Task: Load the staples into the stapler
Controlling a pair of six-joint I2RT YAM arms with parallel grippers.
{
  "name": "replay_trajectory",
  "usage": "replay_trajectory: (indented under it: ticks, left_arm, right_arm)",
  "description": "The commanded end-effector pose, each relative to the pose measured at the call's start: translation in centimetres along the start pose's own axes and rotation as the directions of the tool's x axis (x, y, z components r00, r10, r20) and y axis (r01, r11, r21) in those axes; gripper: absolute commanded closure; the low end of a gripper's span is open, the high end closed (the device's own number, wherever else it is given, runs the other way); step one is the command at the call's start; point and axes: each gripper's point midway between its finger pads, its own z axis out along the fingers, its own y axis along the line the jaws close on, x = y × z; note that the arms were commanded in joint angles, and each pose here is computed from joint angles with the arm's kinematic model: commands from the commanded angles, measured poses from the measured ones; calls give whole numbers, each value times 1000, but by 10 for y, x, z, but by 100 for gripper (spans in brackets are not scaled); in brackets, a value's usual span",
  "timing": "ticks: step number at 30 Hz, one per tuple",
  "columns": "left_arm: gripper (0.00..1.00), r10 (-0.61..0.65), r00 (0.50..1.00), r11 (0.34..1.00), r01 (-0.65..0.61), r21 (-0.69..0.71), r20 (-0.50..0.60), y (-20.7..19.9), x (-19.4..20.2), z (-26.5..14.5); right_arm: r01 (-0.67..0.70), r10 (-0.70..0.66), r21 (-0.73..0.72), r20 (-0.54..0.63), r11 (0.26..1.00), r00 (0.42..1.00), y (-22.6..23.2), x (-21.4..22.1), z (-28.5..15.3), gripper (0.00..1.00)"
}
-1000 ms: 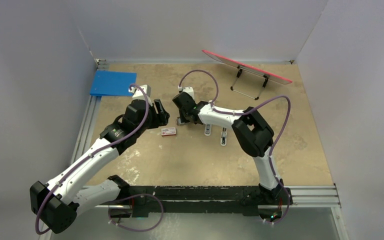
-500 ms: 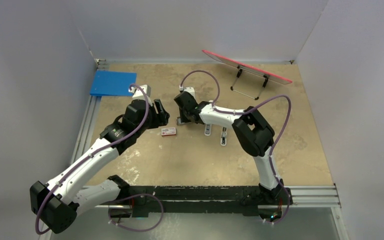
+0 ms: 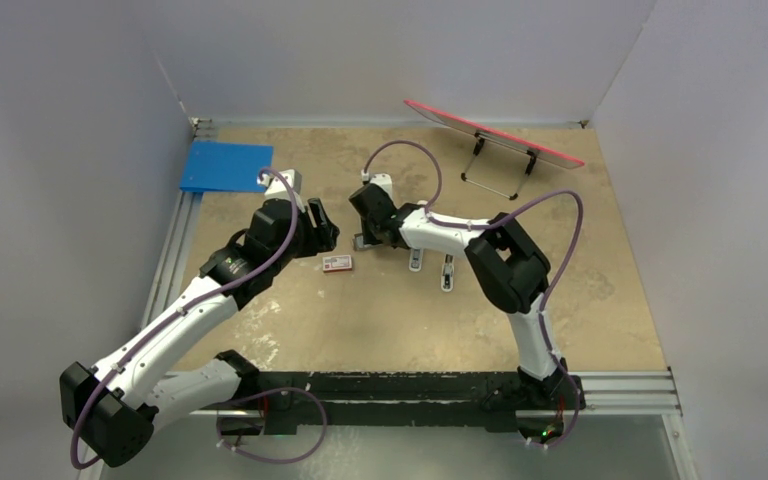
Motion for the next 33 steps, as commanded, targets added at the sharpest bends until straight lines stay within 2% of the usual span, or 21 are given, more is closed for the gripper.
replay_trajectory:
  ticks: [1,8,14,20,33]
  left_arm:
    - [40,-18,999,1000,18,5,43,-1,-11,-2]
    - [40,-17,999,1000,17,2,43,0,-11,-3]
    - [40,-17,999,1000,17,2,43,0,-11,-3]
    - [40,-18,999,1000,18,3,41,0,-10,-3]
    - [40,-19,999,1000,19,4,37,-1,-9,-2]
  right_arm:
    - [-37,37,11,28,999,999,-7,-12,-12,63]
    - [-43,41,-53,-35,998,999,1,5,-8,65]
    - [-64,60,-62,-65,996,996,1,15,-7,76]
    - [-76,75,-47,-19,996,997,-1,-1,-15,83]
    - [-108,115,-88,79,990,990,4,-38,-42,84]
